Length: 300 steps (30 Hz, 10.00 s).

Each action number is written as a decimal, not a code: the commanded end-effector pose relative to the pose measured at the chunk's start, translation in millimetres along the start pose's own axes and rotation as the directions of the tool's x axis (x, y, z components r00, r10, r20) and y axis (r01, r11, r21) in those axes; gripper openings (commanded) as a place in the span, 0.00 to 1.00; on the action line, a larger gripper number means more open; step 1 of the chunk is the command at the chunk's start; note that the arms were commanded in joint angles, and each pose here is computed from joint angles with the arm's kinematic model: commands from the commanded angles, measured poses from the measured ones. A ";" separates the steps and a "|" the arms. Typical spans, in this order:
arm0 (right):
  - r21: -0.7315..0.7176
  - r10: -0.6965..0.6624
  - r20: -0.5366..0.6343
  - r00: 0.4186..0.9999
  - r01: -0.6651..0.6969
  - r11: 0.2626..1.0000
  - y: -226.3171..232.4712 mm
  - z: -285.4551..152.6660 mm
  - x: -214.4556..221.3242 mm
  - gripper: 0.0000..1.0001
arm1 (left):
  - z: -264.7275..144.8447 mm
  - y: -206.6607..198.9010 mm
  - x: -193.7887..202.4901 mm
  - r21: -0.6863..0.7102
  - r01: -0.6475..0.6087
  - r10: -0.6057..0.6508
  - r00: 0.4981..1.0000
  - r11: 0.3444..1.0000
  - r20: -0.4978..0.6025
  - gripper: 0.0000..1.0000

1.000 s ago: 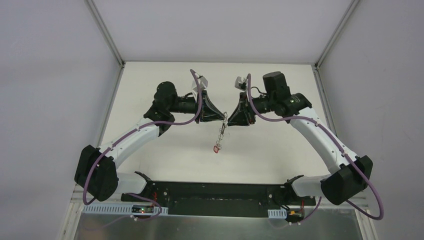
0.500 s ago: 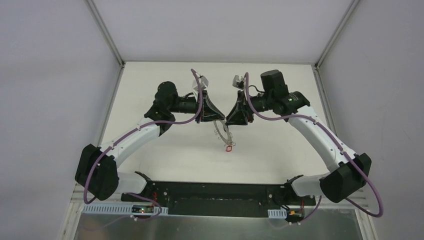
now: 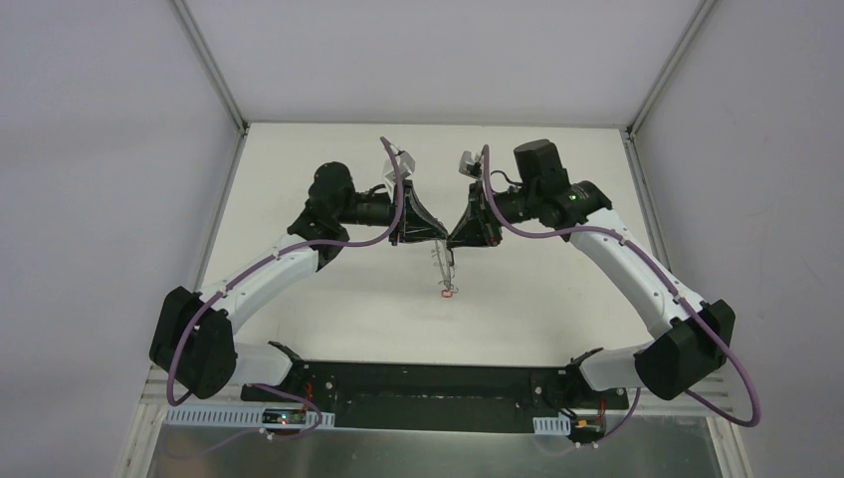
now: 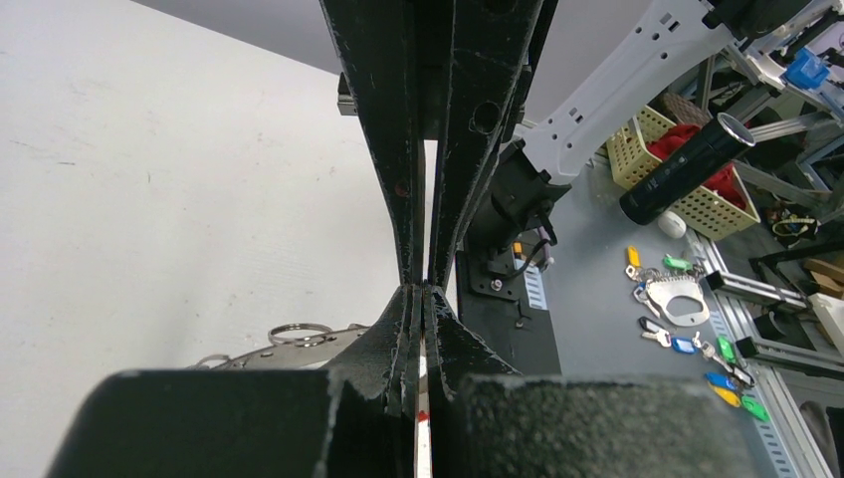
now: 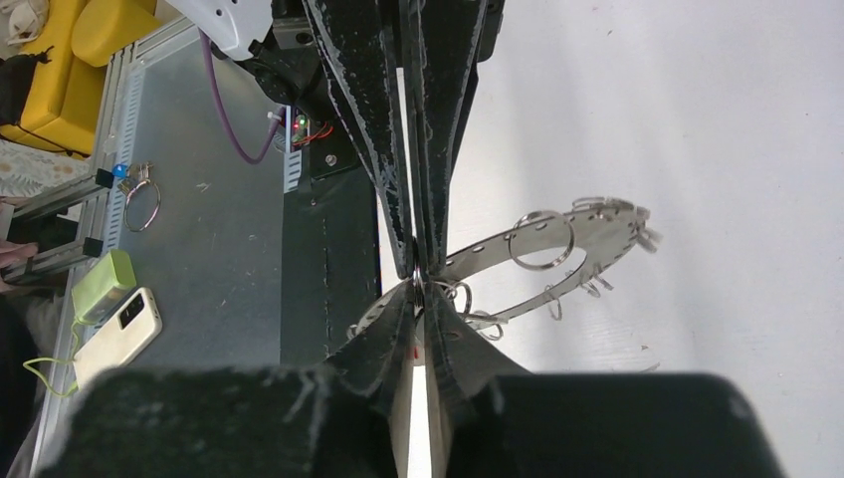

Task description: Put the keys on the keyring

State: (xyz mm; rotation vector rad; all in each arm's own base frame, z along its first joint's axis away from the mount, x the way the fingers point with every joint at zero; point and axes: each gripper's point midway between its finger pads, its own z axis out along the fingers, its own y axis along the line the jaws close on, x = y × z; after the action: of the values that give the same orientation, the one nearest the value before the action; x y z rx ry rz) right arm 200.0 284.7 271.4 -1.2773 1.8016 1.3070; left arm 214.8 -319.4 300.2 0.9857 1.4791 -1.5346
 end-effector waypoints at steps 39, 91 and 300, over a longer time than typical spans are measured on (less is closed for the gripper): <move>0.121 -0.044 -0.206 0.978 0.070 0.990 0.8 3.4 2.1 0.00 | -13.8 0.5 11.1 0.022 -0.272 0.272 0.949 0.962 -0.162 0.29; 0.096 -0.032 -0.189 0.981 0.051 0.994 1.2 8.8 2.9 0.00 | -0.7 0.7 23.4 0.073 -0.229 0.238 0.959 0.971 -0.152 0.22; 0.222 0.294 -0.249 0.923 -0.241 0.945 -120.0 110.7 110.1 0.00 | -164.2 77.1 10.2 -0.716 -0.183 0.039 0.976 0.674 -0.213 0.18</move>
State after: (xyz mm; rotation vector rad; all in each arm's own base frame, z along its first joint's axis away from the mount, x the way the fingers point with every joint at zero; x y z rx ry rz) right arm 261.5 336.8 102.5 -1.1962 2.2865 1.0689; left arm 281.1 -163.9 247.0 0.7035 1.9169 -0.6658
